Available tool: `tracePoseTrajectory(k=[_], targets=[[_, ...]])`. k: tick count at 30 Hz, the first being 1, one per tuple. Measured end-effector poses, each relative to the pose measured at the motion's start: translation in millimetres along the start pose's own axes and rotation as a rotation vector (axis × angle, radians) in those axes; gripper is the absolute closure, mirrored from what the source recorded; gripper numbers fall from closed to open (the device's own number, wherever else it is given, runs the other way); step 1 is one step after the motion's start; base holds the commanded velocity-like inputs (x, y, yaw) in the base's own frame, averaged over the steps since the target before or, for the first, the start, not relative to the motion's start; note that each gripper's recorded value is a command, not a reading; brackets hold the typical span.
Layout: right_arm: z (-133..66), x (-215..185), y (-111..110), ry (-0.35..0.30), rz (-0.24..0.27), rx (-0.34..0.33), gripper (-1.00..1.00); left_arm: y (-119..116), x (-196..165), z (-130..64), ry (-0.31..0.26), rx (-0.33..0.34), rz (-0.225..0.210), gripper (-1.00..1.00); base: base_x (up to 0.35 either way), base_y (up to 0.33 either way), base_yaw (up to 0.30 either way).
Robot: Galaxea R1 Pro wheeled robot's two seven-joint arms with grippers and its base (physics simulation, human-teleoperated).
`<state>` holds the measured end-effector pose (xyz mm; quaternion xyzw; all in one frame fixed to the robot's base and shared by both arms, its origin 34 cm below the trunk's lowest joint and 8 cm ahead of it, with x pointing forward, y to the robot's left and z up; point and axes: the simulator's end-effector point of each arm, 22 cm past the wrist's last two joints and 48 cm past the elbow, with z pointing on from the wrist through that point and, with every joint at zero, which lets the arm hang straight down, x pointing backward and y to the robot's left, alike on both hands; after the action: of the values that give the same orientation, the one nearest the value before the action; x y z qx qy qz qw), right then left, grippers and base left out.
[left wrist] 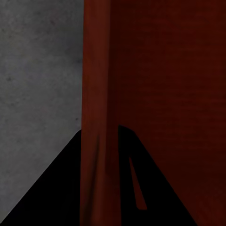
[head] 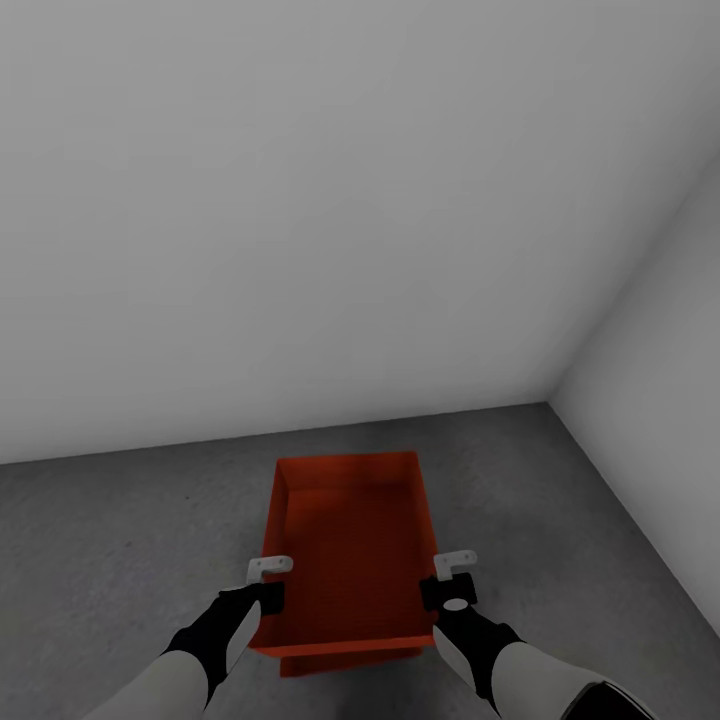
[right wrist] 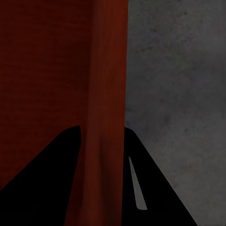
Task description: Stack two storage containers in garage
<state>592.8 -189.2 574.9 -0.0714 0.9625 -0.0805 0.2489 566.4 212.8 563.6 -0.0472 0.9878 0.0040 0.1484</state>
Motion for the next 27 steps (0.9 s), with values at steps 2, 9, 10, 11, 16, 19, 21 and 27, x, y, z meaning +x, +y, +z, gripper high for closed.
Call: tracePoseTrajectory(k=[2,9,10,11,16,19,21,27], targets=[[0.0,0.0,0.0,0.0,0.0,0.0,1.0,0.0,0.0,0.0,0.0,0.0,0.0,1.0,0.0,0.0,0.0],[0.0,0.0,0.1,0.0,0.0,0.0,1.0,0.1,0.0,0.0,0.0,0.0,0.001,1.0,0.0,0.0,0.0],[0.0,0.1,0.1,0.0,0.0,0.0,1.0,0.1,0.0,0.0,0.0,0.0,0.001,1.0,0.0,0.0,0.0],[0.0,0.1,0.1,0.0,0.001,0.0,1.0,0.1,0.0,0.0,0.0,0.0,0.001,1.0,-0.006,0.0,0.0],[0.3,0.3,0.2,0.001,0.001,0.0,1.0,0.1,0.0,0.3,0.001,0.0,0.001,1.0,-0.176,0.0,0.0],[0.2,0.3,0.2,0.001,0.001,0.0,1.0,0.1,0.0,0.2,0.001,0.0,0.001,1.0,-0.19,0.0,0.0],[0.1,0.2,0.2,0.001,0.001,0.0,1.0,0.1,0.0,0.1,0.001,0.0,0.001,1.0,-0.078,0.0,0.0],[0.0,0.3,0.1,0.001,0.001,0.0,1.0,0.1,0.0,0.0,0.001,0.0,0.001,1.0,-0.018,0.0,0.0]])
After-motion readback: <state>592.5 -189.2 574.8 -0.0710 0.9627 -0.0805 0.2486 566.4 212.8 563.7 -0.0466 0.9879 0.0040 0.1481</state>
